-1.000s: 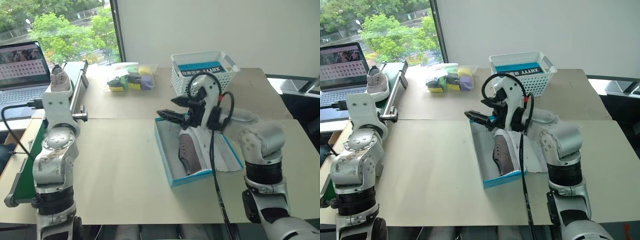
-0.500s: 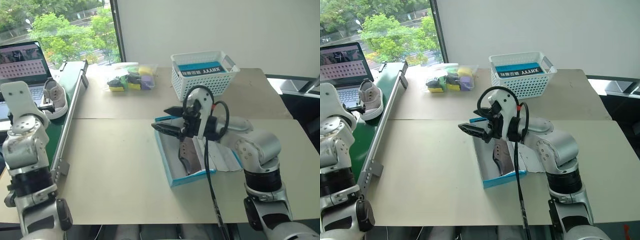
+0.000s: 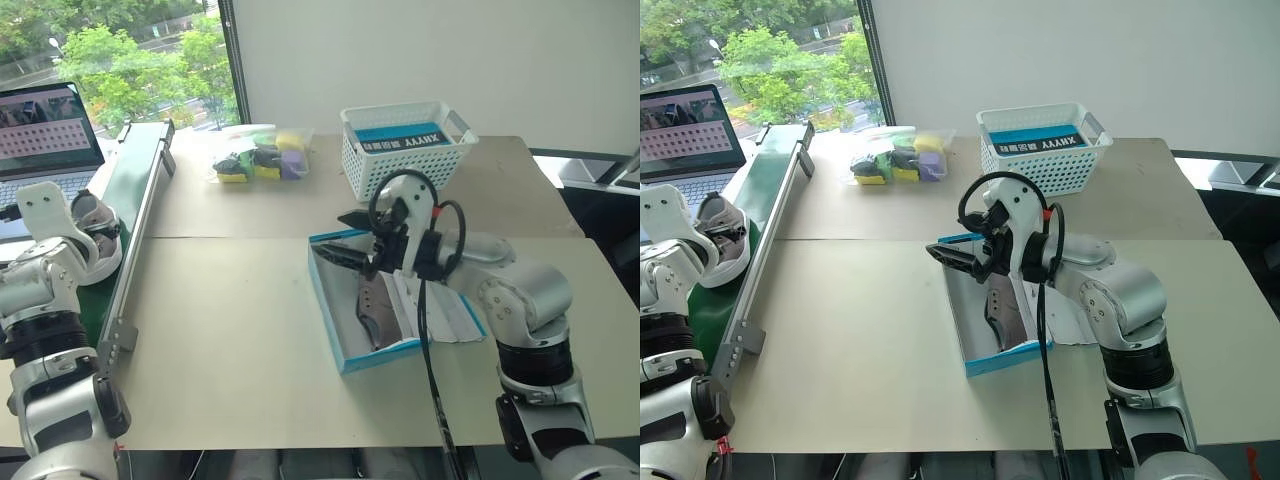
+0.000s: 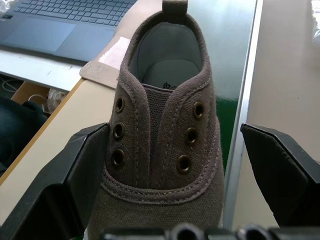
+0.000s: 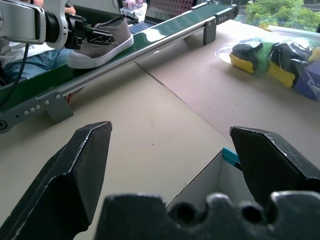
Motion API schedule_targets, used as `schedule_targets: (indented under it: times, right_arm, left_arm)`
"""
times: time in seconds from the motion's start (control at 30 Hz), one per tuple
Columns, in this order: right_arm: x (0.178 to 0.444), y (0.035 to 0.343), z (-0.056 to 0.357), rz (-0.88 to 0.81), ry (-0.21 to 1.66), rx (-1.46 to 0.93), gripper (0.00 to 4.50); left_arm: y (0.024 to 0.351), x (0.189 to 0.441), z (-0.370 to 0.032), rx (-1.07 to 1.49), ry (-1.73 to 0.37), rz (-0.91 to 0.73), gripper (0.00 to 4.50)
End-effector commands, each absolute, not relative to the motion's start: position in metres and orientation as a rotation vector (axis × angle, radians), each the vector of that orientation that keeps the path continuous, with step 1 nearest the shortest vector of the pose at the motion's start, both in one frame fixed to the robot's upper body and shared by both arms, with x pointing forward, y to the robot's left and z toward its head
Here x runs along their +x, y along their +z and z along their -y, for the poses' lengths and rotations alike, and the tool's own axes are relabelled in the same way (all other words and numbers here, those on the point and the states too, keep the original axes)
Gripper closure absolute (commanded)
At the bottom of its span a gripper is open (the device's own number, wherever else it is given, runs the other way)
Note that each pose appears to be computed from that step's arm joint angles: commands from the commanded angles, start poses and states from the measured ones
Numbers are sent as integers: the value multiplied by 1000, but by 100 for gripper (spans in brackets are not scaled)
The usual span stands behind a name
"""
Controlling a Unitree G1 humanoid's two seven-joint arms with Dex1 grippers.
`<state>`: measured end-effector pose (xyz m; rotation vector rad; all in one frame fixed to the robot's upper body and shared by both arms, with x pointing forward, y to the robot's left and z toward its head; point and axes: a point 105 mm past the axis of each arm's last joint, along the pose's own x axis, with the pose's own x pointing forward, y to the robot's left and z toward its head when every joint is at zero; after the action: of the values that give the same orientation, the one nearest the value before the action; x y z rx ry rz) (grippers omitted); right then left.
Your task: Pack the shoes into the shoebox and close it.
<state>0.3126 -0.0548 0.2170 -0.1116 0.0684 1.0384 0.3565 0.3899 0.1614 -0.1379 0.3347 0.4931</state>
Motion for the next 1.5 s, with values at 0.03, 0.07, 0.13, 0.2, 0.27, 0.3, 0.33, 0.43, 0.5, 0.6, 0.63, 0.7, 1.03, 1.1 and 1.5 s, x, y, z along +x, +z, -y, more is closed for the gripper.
schedule_targets:
  times: [0.03,0.07,0.13,0.2,0.27,0.3,0.33,0.43,0.5,0.6,0.63,0.7,1.03,1.1,1.5]
  right_arm:
    - [311,233,59,2,1022,-136,0]
    - [312,234,59,3,1016,-141,0]
    - [313,234,61,4,1010,-147,0]
    - [314,234,61,6,1002,-157,0]
    - [315,234,62,4,998,-165,0]
    - [316,234,62,3,997,-167,0]
    - [316,234,62,1,996,-169,0]
    - [317,234,62,0,996,-178,0]
    - [317,233,62,-1,998,-181,0]
    - [317,234,63,-1,998,-175,0]
    - [317,235,63,0,998,-169,0]
    - [318,239,63,10,993,-113,0]
    - [358,287,94,77,792,406,0]
    - [365,304,98,112,766,536,0]
    - [360,314,92,95,770,645,0]
  left_arm:
    - [153,352,-388,-208,497,-374,162]
    - [150,351,-386,-225,497,-387,200]
    - [150,350,-386,-235,504,-386,271]
    - [155,351,-384,-248,503,-362,343]
    - [161,353,-383,-247,500,-334,408]
    - [165,354,-382,-249,503,-314,447]
    - [171,355,-382,-254,507,-286,449]
    - [195,358,-380,-214,513,-186,449]
    - [209,358,-380,-190,528,-129,449]
    - [239,359,-371,-126,513,-14,449]
    - [250,361,-365,-108,493,29,449]
    - [275,367,-338,-72,390,132,449]
    - [300,376,-183,-184,-146,245,449]
    - [295,370,-132,-186,-306,227,449]
    - [290,338,-29,-276,-678,167,449]
